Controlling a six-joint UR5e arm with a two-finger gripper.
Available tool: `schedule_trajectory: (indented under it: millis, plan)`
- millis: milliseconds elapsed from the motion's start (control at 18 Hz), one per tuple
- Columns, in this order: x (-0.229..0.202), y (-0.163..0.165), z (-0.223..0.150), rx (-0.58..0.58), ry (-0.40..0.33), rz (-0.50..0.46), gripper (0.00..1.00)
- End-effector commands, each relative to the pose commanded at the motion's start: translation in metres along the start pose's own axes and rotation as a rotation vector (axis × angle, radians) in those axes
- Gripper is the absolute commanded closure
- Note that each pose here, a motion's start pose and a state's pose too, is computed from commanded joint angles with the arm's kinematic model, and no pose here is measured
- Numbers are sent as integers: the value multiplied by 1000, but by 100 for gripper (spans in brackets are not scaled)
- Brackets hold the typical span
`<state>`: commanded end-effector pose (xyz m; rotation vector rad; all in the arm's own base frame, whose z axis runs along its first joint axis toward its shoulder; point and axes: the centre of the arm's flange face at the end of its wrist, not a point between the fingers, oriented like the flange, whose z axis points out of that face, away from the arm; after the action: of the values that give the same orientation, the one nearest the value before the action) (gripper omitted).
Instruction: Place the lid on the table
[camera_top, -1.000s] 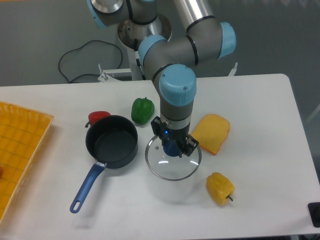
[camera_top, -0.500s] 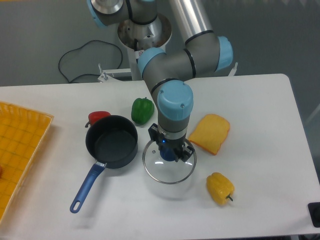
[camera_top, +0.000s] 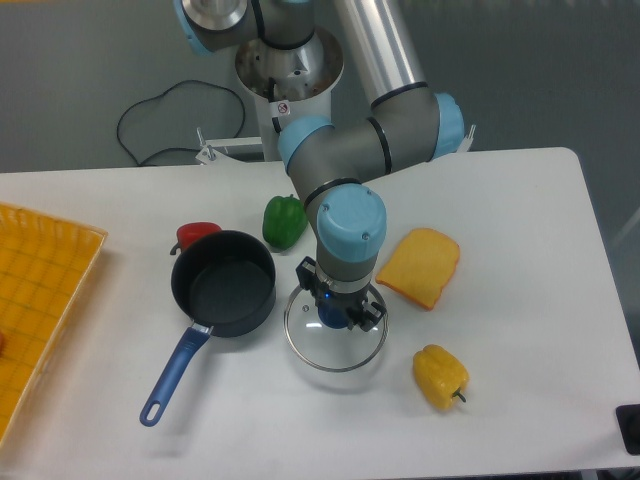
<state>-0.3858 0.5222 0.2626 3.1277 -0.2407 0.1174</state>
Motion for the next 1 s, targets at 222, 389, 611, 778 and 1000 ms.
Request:
schedule_trajectory:
  millis: [222,389,611,778,1000]
  plan:
    - [0,-1,5,-4,6,1,47]
    - [0,-2,9,-8,12,2,47]
    - [4,-10,17,-17,19,22,47]
    - [4,-11,21,-17,19,23,47]
    - [4,-13,25,-21,21,25,47]
